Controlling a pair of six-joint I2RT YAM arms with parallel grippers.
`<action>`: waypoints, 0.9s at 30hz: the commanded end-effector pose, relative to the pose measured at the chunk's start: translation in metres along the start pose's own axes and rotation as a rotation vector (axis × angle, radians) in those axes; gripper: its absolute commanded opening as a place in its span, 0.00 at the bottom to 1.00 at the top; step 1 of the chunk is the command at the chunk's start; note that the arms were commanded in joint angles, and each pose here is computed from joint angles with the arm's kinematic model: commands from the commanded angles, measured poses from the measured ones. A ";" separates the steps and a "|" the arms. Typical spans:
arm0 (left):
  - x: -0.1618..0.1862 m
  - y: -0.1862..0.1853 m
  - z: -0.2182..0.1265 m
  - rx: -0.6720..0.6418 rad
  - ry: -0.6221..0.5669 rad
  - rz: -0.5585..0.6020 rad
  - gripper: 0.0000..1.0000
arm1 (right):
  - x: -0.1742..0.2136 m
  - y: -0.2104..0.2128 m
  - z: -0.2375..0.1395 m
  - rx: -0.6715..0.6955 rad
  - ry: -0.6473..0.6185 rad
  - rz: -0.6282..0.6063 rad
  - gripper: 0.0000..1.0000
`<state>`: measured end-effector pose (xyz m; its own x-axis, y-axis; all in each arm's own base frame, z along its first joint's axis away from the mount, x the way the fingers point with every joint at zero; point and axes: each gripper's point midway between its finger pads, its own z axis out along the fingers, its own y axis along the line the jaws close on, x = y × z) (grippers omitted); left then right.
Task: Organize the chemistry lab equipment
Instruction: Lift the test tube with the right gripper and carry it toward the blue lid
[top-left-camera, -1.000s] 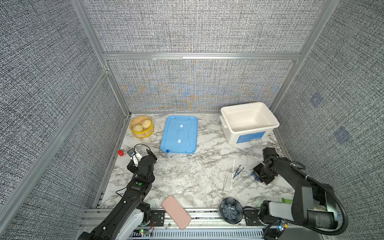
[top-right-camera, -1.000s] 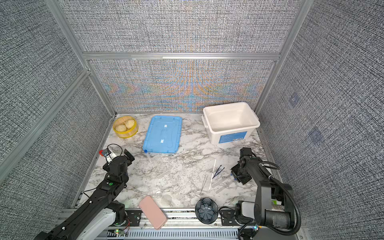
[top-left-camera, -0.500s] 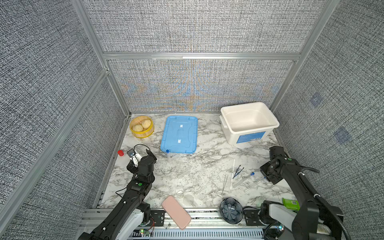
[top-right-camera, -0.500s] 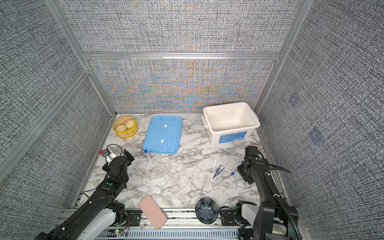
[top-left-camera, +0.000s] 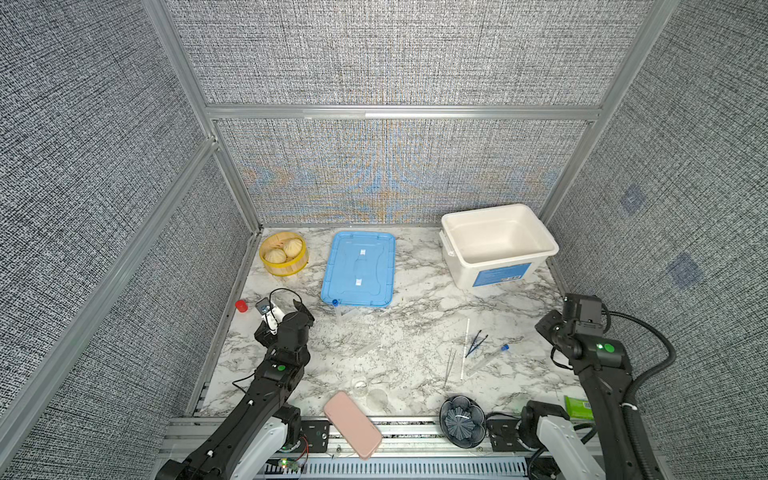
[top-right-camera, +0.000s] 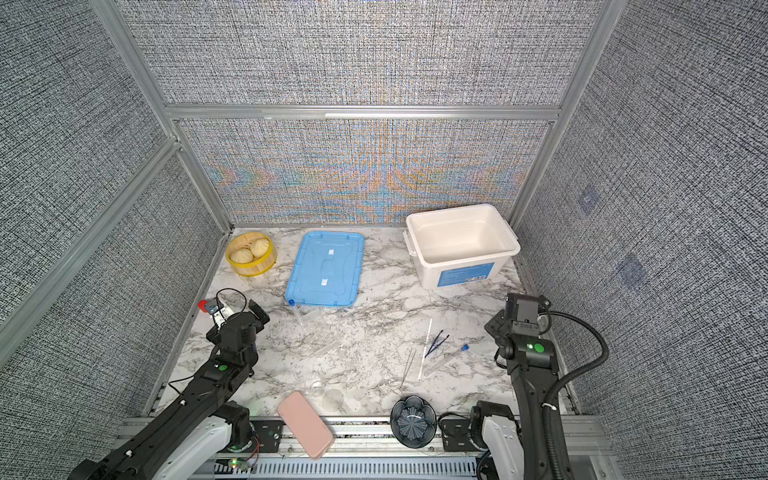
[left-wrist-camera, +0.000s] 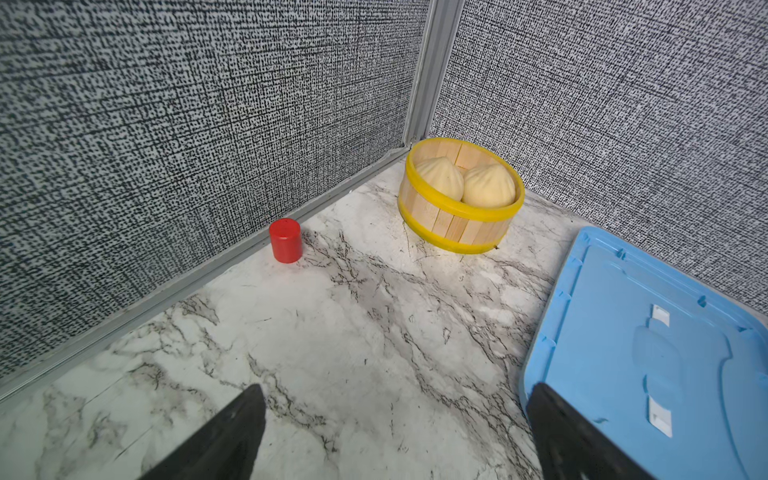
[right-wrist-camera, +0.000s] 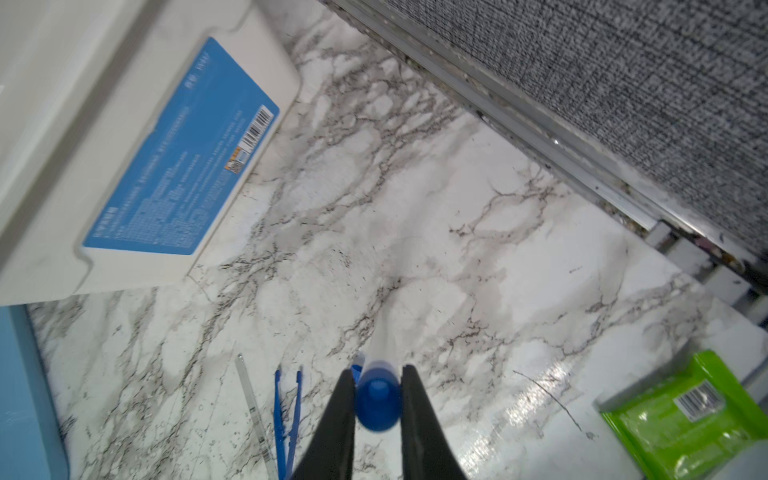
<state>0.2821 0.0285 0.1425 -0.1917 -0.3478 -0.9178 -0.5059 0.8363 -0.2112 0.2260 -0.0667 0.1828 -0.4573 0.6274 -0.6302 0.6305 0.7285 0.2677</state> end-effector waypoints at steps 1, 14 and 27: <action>0.000 -0.002 0.000 0.009 -0.002 -0.009 0.99 | -0.015 0.017 -0.009 -0.078 -0.058 -0.082 0.19; 0.004 -0.009 0.004 0.031 0.021 -0.006 0.99 | -0.016 0.049 -0.010 -0.160 -0.050 -0.237 0.17; 0.000 -0.006 0.002 0.027 0.003 0.002 0.99 | 0.008 0.107 -0.015 -0.313 -0.011 -0.529 0.12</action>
<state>0.2856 0.0226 0.1382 -0.2115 -0.3554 -0.9105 -0.4831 0.8478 -0.2187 0.2727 0.0052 0.2110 -0.6459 0.2471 -0.7223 0.2040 0.9676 0.1486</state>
